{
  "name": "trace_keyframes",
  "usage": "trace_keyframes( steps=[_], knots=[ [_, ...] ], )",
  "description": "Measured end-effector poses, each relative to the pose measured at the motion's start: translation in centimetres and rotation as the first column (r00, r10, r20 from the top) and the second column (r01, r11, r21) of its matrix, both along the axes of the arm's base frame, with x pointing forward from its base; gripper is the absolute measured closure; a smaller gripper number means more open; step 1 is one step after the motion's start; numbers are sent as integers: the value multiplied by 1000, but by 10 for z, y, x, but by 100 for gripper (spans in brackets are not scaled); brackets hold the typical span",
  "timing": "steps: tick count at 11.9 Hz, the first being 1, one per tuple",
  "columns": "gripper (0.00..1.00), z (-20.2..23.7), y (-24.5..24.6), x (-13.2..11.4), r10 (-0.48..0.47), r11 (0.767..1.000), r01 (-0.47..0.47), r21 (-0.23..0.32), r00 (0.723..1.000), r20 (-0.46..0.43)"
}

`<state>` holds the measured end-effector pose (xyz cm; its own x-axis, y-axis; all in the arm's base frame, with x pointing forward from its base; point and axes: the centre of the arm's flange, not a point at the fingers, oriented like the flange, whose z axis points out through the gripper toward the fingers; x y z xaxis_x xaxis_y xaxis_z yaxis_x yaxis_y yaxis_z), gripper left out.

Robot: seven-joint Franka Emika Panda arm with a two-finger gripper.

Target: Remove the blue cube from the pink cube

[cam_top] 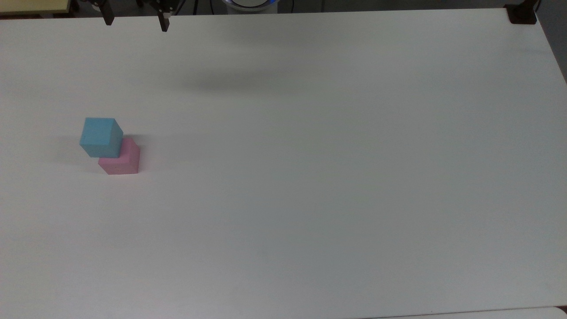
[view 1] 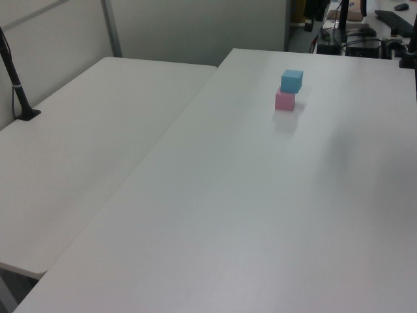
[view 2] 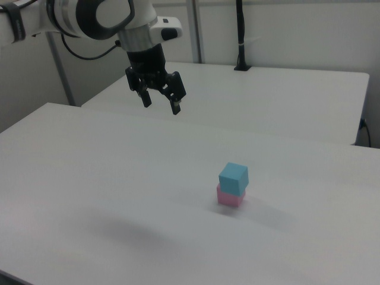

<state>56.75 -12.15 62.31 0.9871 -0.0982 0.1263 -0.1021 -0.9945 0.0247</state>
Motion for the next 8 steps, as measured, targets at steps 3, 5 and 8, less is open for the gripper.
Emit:
trace_keyframes(
  steps=[3, 5, 8],
  knots=[
    [0, -1, 0, 0, 0, 1000, 0, 1, 1000, -3],
    [0, -3, 0, 0, 0, 1000, 0, 1, 1000, -6],
    [0, -4, 0, 0, 0, 1000, 0, 2, 1000, -8]
  ],
)
